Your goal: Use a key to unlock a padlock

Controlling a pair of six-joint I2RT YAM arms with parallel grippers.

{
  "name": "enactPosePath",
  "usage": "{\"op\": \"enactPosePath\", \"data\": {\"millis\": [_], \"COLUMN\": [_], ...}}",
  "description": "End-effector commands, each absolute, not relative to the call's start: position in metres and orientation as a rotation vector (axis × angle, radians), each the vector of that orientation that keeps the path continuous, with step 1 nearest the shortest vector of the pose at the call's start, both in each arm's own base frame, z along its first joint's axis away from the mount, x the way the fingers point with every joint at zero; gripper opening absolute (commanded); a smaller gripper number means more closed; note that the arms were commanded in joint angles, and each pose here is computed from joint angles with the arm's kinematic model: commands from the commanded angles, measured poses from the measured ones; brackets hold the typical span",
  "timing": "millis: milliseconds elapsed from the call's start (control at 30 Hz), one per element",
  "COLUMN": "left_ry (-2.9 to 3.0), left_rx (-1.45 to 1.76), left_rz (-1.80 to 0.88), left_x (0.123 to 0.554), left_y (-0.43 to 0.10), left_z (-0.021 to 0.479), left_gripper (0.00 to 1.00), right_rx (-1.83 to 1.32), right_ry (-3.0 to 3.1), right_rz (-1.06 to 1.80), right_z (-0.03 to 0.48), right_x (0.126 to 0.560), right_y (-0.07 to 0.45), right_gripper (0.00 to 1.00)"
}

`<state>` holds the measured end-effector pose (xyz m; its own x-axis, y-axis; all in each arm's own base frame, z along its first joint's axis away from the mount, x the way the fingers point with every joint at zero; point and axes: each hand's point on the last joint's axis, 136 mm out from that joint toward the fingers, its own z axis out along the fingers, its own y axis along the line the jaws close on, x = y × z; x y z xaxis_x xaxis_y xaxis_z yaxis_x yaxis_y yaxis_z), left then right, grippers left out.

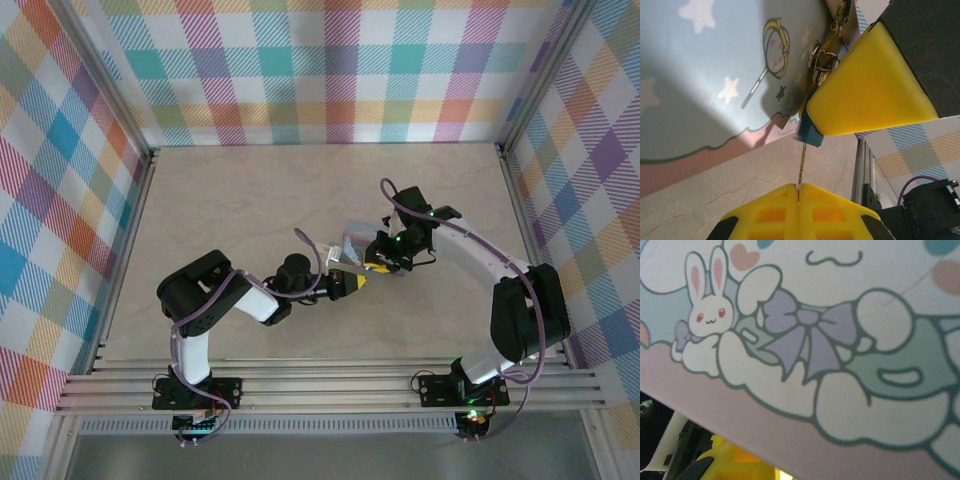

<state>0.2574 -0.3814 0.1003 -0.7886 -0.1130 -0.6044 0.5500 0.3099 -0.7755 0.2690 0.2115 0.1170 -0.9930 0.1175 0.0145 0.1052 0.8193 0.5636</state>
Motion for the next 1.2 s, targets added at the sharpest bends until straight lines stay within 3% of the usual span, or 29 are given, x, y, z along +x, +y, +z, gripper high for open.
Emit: {"op": "enactPosePath", "data": {"millis": [0,400,1167], "left_ry": [1.868,2.045,1.972], "left_rx": [0.409,0.554,0.648], "left_rz": [-1.439,-1.167,-1.177], "left_x": [0.268,0.249,0.239], "left_y": [-0.373,-0.357,-0.376], "left_z": [0.132,0.096,0.125], "left_gripper": [0.0,0.0,0.0], "right_rx": [0.137,0.153,0.149], "right_ry": [3.016,3.024,3.03], "right_rz": [1.02,1.019,1.034], "right_z": [0.131,0.129,0.128], "right_x": [0.252,0.257,0.257], "right_y": [0.22,0.22,0.222], "right_gripper": [0.0,0.0,0.0]}}
